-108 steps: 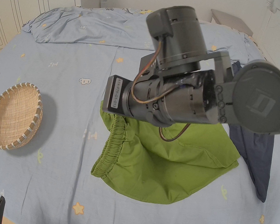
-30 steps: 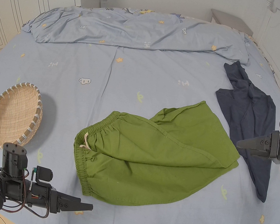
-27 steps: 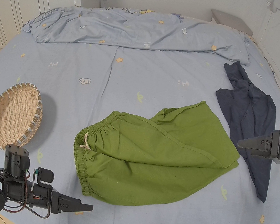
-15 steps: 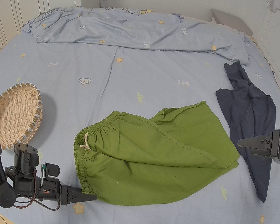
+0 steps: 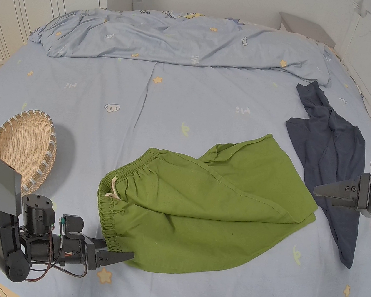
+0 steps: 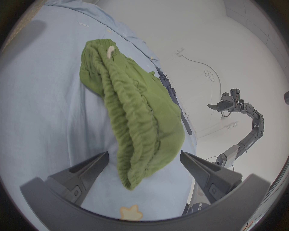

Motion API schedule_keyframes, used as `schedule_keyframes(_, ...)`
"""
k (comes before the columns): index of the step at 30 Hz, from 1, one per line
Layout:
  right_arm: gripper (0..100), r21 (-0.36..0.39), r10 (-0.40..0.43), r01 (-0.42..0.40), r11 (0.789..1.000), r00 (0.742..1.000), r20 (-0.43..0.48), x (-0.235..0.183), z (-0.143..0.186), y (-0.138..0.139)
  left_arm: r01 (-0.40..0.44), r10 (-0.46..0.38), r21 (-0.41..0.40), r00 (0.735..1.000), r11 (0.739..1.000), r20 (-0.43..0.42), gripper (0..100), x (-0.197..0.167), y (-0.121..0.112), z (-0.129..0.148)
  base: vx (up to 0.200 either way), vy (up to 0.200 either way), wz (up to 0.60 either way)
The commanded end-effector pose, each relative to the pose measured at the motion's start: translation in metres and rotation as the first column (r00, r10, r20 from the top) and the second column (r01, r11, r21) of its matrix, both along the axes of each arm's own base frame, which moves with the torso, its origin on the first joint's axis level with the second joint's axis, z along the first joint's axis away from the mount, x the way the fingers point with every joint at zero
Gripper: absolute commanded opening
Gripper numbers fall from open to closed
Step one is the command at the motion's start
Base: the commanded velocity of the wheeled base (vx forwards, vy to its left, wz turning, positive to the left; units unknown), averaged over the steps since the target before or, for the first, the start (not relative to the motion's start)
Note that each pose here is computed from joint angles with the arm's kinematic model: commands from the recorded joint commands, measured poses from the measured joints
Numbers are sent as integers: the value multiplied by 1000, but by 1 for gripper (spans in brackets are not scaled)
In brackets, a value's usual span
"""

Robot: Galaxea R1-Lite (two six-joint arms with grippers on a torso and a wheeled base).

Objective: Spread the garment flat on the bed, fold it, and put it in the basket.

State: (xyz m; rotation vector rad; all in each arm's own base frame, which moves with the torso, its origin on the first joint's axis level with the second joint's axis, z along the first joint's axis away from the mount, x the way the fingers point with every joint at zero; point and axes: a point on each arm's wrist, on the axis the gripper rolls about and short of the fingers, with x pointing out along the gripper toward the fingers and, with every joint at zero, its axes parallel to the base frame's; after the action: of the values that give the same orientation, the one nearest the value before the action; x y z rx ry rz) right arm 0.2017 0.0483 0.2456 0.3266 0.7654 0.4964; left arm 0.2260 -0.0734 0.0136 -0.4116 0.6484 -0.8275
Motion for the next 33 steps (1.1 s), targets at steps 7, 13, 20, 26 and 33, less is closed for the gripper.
schedule_keyframes(7,100,-2,1,-1,1000,1000,-9,2,-2,1,16,-16,9,999,1000,-29,100,-6,-1,-4,0,0,0)
schedule_keyframes(13,100,-3,4,-4,1000,1000,-11,2,-2,1,4,-4,-6,1000,1000,13,0,-4,0,6,0,0,0)
schedule_keyframes(20,100,-4,8,-8,1000,1000,-11,1,-2,2,1,-1,-9,1000,1000,25,0,-7,2,11,0,0,0)
schedule_keyframes(26,100,-4,8,-8,1000,1000,-14,1,-3,2,-22,23,-39,999,999,32,0,-19,8,26,0,0,0)
schedule_keyframes(33,100,-10,4,-4,1000,1000,-17,-6,-1,-1,-82,35,-259,983,962,-180,0,-45,28,63,0,0,0)
